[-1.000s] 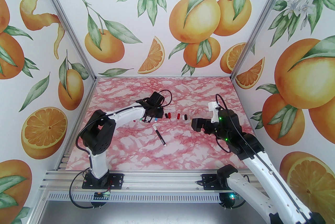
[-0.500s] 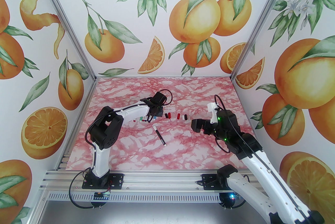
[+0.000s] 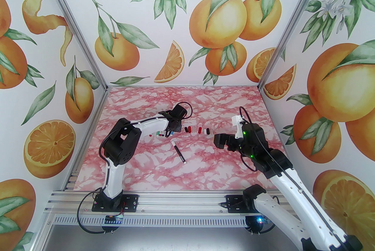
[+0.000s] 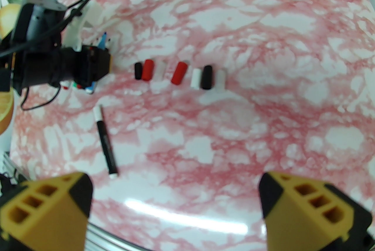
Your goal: Open the pen caps
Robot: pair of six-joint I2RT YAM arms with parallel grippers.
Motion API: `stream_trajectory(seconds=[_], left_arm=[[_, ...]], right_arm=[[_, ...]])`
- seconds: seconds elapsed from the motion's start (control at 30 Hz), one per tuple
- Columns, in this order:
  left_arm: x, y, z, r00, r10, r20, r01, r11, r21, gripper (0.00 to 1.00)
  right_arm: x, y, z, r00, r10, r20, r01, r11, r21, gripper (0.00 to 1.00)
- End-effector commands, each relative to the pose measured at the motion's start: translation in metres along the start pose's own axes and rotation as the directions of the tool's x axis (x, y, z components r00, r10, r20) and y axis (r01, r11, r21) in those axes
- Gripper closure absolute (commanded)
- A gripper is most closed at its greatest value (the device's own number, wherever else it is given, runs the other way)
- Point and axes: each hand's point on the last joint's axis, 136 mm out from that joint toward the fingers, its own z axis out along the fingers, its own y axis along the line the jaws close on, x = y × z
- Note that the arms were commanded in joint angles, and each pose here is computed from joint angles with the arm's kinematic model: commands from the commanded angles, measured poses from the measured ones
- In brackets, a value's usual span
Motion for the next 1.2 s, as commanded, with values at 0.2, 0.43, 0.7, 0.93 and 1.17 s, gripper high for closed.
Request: stream_trajectory(seconds=[0.2,0.43,0.7,0.93,1.17], left_arm=[[-0.003,0.003,0.006,1.000,-0.014,0.021,0.015,1.000,-0.028,0.79],[-0.002,0.004,0.007,1.000,-0.016,0.023,0.017,0.999,-0.027,0.74],[-0.013,0.003,-0.016,0.998,-0.034,0.051,0.034,0.999,-0.005,0.73],[-0.004,-0.004,-0.056,0.995,-0.076,0.069,0.072,0.996,0.060,0.70],[0.033,-0.011,-0.090,0.989,-0.148,0.033,0.142,0.982,0.127,0.57]], right_arm=[[0.003,0.001,0.004,1.000,-0.004,-0.007,0.004,1.000,-0.010,0.00],[0.004,0.001,0.006,1.000,-0.003,-0.016,0.003,1.000,-0.011,0.00],[0.003,0.004,0.005,1.000,-0.002,-0.016,0.002,1.000,-0.024,0.00],[0.005,0.008,0.004,1.000,0.005,-0.017,-0.006,0.999,-0.051,0.00],[0.005,0.011,-0.005,0.999,0.018,-0.037,-0.020,0.998,-0.056,0.00]])
